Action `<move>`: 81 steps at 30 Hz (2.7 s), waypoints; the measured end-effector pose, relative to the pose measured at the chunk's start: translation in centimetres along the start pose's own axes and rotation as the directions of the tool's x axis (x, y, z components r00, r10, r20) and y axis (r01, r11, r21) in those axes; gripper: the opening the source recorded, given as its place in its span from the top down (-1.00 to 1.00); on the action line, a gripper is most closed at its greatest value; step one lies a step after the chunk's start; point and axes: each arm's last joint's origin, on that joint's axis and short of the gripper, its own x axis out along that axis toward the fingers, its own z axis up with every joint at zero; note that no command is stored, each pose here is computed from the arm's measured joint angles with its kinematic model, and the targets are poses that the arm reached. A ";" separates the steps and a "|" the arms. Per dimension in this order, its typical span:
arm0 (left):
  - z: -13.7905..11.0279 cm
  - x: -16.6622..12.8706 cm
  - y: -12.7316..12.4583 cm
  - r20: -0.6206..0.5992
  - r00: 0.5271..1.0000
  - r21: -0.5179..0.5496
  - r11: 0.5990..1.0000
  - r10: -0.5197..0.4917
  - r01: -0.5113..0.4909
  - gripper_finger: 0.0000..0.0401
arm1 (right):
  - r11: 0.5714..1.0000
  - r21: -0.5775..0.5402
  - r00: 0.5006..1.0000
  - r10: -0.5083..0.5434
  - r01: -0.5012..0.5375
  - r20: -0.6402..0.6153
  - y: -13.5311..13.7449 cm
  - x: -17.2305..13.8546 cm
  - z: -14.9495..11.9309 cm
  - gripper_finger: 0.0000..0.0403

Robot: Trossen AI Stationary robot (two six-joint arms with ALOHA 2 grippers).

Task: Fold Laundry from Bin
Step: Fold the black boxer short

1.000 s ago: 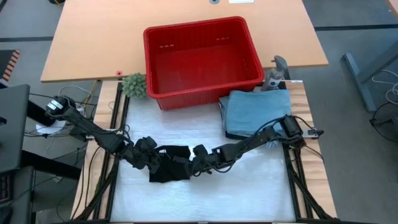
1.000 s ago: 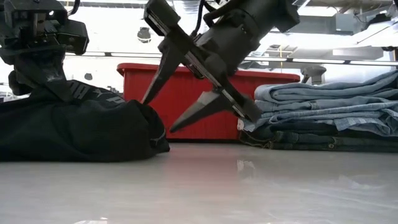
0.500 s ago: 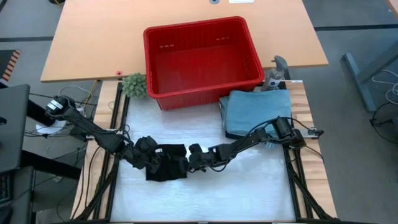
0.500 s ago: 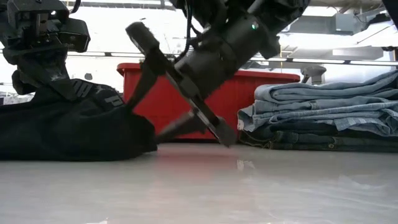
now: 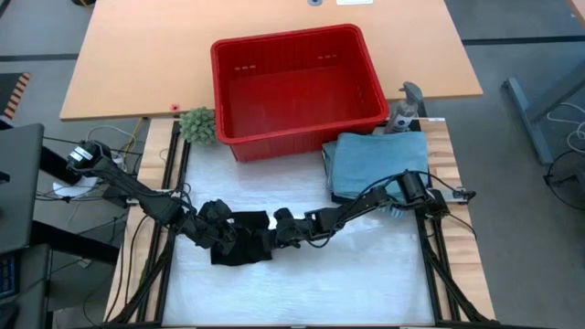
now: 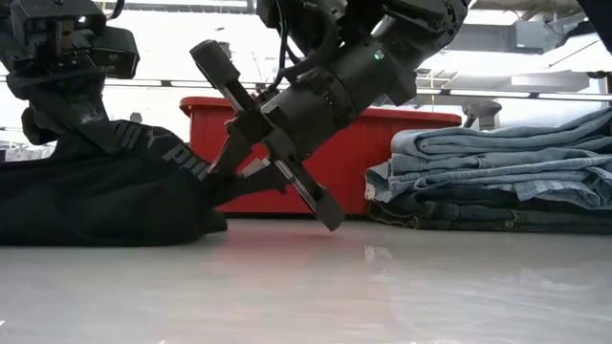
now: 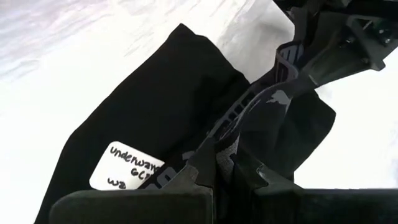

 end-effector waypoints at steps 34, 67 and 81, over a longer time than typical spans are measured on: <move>-2.0 2.6 2.8 -0.159 0.986 -0.171 0.982 0.057 -0.085 -0.28 | 0.989 -0.144 0.997 -0.038 0.027 -0.074 1.4 -0.2 0.4 0.84; -2.0 4.4 1.1 -0.402 0.913 -0.268 0.963 -0.073 -0.041 0.99 | 0.985 -0.169 0.996 -0.032 0.017 -0.086 1.4 -0.2 0.4 0.83; -0.1 3.0 -1.4 -0.397 0.915 -0.231 0.972 -0.064 -0.032 0.99 | 0.959 -0.273 0.992 0.047 -0.077 -0.115 4.2 -0.7 1.2 0.83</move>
